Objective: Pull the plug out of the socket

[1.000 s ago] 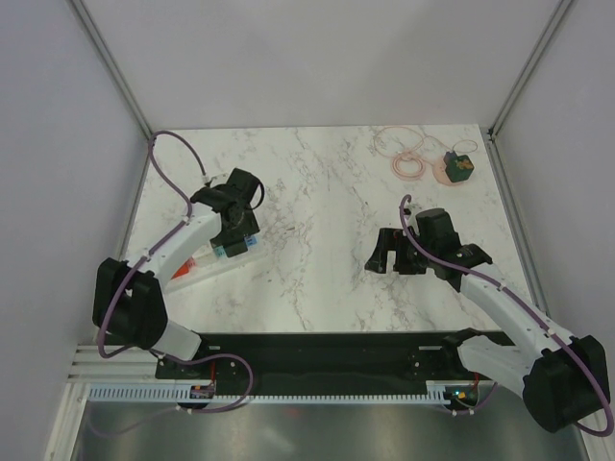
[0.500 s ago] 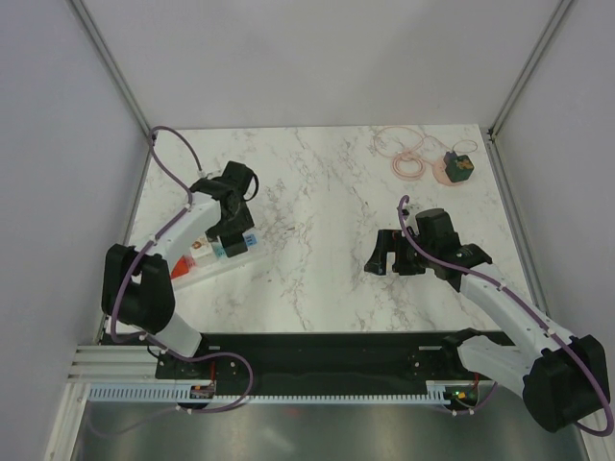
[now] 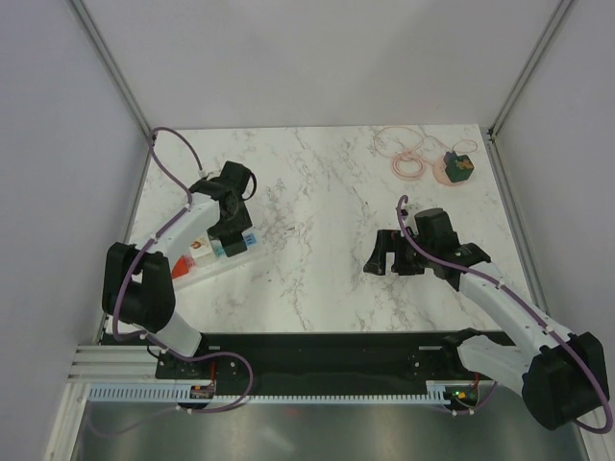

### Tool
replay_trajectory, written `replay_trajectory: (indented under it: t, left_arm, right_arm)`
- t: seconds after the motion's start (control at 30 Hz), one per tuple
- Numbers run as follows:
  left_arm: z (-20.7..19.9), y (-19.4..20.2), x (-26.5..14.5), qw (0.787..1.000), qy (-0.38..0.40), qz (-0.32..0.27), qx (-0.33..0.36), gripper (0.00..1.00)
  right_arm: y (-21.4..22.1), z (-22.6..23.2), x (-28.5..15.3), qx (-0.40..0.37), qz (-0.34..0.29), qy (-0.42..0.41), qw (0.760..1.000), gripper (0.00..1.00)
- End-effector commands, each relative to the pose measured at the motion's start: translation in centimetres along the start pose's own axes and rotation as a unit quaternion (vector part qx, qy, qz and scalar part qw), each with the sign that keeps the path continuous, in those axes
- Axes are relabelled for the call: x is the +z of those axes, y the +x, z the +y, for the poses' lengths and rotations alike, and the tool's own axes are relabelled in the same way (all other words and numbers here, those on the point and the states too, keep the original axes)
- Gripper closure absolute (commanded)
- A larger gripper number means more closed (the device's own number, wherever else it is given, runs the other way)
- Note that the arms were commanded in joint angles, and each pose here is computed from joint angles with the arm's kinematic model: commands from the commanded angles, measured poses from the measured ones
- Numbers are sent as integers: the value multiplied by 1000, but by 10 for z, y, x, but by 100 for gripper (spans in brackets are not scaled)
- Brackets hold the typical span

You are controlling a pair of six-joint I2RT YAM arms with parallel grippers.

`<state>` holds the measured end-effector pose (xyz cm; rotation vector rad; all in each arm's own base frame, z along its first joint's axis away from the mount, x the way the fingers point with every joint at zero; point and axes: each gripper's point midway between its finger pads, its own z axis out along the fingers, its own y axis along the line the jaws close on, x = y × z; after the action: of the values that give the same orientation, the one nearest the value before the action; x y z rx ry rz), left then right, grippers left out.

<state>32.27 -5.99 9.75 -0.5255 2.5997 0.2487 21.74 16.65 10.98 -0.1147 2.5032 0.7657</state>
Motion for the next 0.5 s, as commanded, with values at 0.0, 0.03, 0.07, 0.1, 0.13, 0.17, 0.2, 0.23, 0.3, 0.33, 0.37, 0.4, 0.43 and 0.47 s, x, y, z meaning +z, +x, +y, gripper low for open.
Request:
replay_trajectory:
  t: [0.0, 0.03, 0.07, 0.1, 0.13, 0.17, 0.2, 0.23, 0.3, 0.33, 0.37, 0.4, 0.43, 0.47]
  left_arm:
    - [-2, -7, 6, 1000, 5, -14, 16, 34]
    - [-3, -7, 7, 1000, 7, -14, 18, 36]
    - [-4, -7, 7, 1000, 8, -15, 20, 37]
    - [-4, -7, 8, 1000, 13, -14, 24, 38]
    - [-6, -6, 8, 999, 17, -12, 29, 40]
    - [-7, -5, 8, 999, 22, -11, 33, 42]
    - [-9, 0, 9, 999, 31, -5, 41, 43]
    - [-12, 0, 9, 998, 41, -6, 42, 47]
    - [-17, 10, 9, 997, 66, 4, 48, 51]
    - [-19, 11, 9, 996, 75, 3, 48, 55]
    - [-21, 14, 9, 995, 83, 7, 48, 57]
    - [-23, 21, 7, 994, 96, 14, 54, 62]
    - [-24, 24, 7, 993, 100, 17, 58, 64]
    - [-26, 28, 5, 992, 105, 19, 63, 64]
  right_arm:
    - [-13, 13, -1, -12, -13, -23, 1000, 2]
    - [-13, 13, 0, -9, -12, -25, 1000, 2]
    - [-14, 14, 1, -11, -13, -29, 999, 2]
    - [-13, 15, 3, -8, -9, -33, 999, 2]
    - [-12, 15, 5, -7, -8, -36, 999, 2]
    - [-15, 18, 6, -10, -12, -44, 999, 2]
    - [-14, 19, 8, -7, -10, -47, 999, 2]
    - [-12, 20, 11, -4, -3, -54, 999, 2]
    - [-14, 23, 15, 0, -4, -66, 998, 2]
    - [-15, 25, 17, 2, -5, -72, 997, 2]
    - [-18, 29, 18, 4, -10, -81, 997, 2]
    - [-19, 30, 21, 7, -9, -84, 996, 2]
    - [-20, 31, 23, 9, -8, -86, 996, 2]
    - [-22, 35, 24, 7, -10, -94, 995, 2]
